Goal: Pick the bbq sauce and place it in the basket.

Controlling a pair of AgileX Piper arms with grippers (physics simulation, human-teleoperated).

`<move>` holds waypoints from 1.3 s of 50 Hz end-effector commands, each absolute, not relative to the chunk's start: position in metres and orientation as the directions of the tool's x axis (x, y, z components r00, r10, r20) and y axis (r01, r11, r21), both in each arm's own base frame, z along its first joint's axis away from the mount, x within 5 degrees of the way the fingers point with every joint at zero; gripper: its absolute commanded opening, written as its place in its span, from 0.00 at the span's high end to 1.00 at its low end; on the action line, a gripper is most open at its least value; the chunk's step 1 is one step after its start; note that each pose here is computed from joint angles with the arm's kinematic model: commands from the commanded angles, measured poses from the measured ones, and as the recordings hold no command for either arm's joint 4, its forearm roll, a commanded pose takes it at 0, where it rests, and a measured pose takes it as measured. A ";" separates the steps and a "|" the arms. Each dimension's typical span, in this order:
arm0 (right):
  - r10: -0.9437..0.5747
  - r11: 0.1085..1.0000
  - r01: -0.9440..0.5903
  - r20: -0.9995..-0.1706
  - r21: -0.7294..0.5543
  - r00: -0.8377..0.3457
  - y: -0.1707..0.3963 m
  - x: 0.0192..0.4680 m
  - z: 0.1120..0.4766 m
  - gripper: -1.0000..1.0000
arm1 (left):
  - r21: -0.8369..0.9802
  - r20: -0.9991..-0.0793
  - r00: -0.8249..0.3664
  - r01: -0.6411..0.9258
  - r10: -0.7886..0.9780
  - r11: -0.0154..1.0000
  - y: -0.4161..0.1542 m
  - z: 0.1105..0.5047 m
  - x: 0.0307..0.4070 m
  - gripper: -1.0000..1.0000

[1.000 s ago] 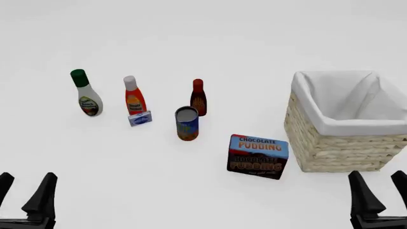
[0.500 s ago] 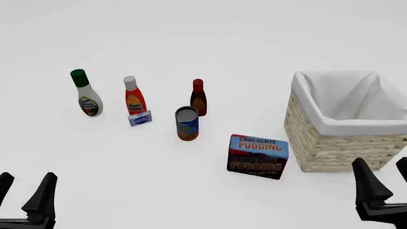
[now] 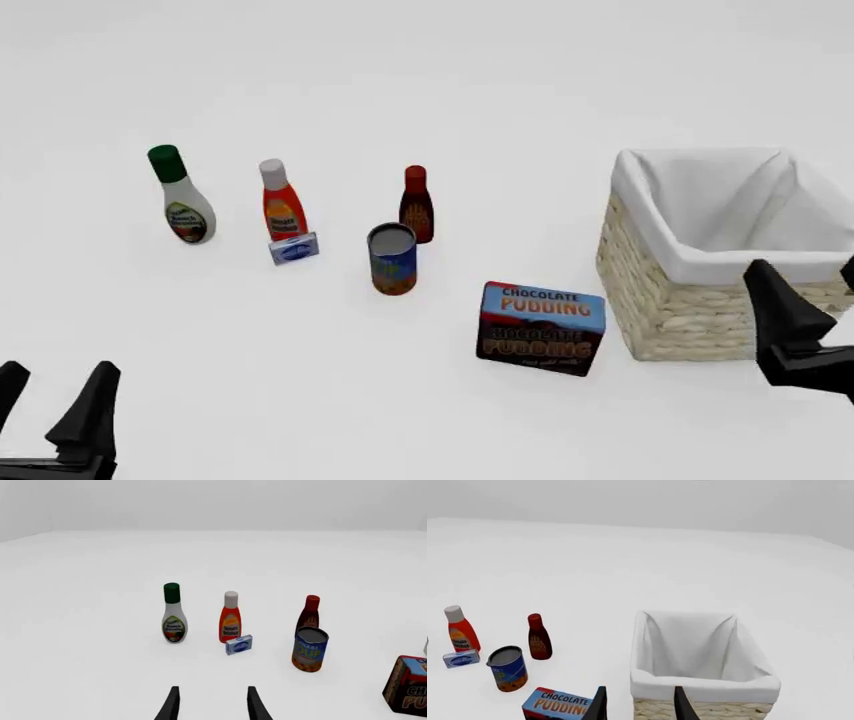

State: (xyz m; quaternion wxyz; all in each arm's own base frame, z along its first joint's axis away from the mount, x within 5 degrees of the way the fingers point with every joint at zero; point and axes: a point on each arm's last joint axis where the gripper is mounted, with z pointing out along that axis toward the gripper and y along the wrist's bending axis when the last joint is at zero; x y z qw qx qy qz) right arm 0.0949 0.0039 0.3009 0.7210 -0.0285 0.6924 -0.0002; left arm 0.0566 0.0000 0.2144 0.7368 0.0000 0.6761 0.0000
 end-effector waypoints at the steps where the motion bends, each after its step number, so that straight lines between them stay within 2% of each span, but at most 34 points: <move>1: -0.083 0.995 -0.050 -0.996 -0.085 0.041 0.006 0.109 0.324 0.00 | 0.000 -0.996 0.085 0.000 0.000 1.000 0.000 0.214 0.057 0.00; 21: -0.115 0.987 -0.113 -0.993 -0.115 0.011 0.017 0.149 0.363 0.00 | 0.000 -0.996 0.086 0.000 0.000 1.000 0.000 0.214 0.057 0.00; 22: -0.106 0.987 -0.126 -0.994 -0.104 -0.005 0.022 0.175 0.366 0.00 | 0.000 -0.996 0.086 0.000 0.000 1.000 0.000 0.214 0.057 0.00; 24: -0.112 0.985 -0.136 -0.994 -0.110 -0.006 0.025 0.186 0.369 0.00 | 0.000 -0.996 0.086 0.000 0.000 1.000 0.000 0.214 0.057 0.00; 28: -0.141 0.978 -0.156 -0.990 -0.141 0.010 0.031 0.196 0.377 0.00 | 0.000 -0.996 0.086 0.000 0.000 1.000 0.000 0.214 0.057 0.00; 31: -0.117 0.981 -0.156 -0.993 -0.116 0.005 0.031 0.200 0.383 0.00 | 0.000 -0.996 0.086 0.000 0.000 1.000 0.000 0.214 0.057 0.00; 32: -0.143 0.969 -0.207 -0.990 -0.138 -0.012 0.048 0.232 0.391 0.00 | 0.000 -0.996 0.086 0.000 0.000 1.000 0.000 0.214 0.057 0.00; 53: -0.155 0.954 -0.268 -0.987 -0.138 -0.046 0.076 0.283 0.405 0.00 | 0.000 -0.996 0.086 0.000 0.000 1.000 0.000 0.214 0.057 0.00; 65: -0.123 0.946 -0.314 -0.987 -0.084 -0.106 0.101 0.317 0.412 0.00 | 0.000 -0.996 0.086 0.000 0.000 1.000 0.000 0.214 0.057 0.00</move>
